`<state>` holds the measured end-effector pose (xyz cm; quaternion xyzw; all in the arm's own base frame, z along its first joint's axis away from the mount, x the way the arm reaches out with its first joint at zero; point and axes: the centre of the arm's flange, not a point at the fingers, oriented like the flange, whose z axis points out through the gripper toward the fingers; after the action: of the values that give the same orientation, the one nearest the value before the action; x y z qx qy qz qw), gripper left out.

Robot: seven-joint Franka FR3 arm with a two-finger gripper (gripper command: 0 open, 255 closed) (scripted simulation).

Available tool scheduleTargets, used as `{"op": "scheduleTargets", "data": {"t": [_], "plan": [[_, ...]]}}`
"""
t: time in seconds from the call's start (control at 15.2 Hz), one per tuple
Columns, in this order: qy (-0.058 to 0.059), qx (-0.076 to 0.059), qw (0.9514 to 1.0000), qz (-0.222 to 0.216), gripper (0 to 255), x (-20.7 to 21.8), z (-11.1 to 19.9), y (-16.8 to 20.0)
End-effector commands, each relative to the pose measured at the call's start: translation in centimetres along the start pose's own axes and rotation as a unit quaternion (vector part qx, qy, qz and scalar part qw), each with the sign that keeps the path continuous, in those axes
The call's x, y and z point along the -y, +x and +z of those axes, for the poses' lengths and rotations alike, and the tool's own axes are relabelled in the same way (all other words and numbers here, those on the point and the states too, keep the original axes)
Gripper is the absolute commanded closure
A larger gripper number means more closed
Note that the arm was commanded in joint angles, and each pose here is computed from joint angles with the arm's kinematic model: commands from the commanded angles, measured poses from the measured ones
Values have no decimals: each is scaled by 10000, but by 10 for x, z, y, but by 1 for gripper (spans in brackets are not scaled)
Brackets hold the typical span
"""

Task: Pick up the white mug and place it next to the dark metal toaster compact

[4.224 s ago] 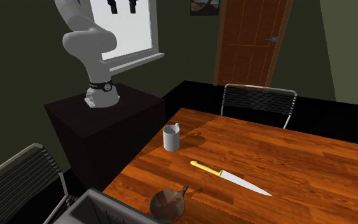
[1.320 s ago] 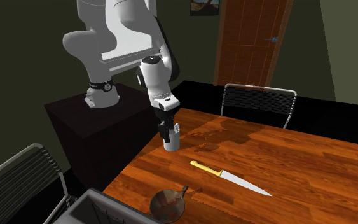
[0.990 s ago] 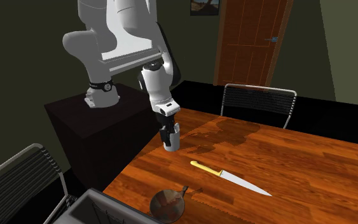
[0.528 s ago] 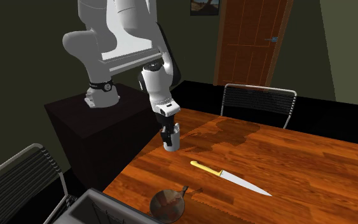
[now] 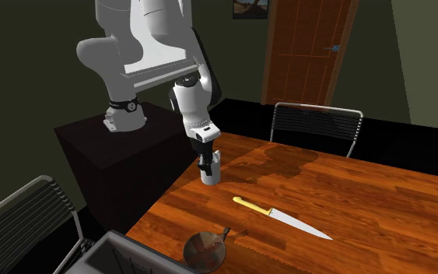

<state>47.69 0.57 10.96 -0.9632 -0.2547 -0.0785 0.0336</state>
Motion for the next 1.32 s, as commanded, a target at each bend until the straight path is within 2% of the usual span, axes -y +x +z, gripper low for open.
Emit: {"op": "scheduleTargets", "data": {"t": [0.0,1.25], "plan": [[0,0,10000,-1,255,0,0,0],[0,0,10000,-1,255,3,-99,17]]}}
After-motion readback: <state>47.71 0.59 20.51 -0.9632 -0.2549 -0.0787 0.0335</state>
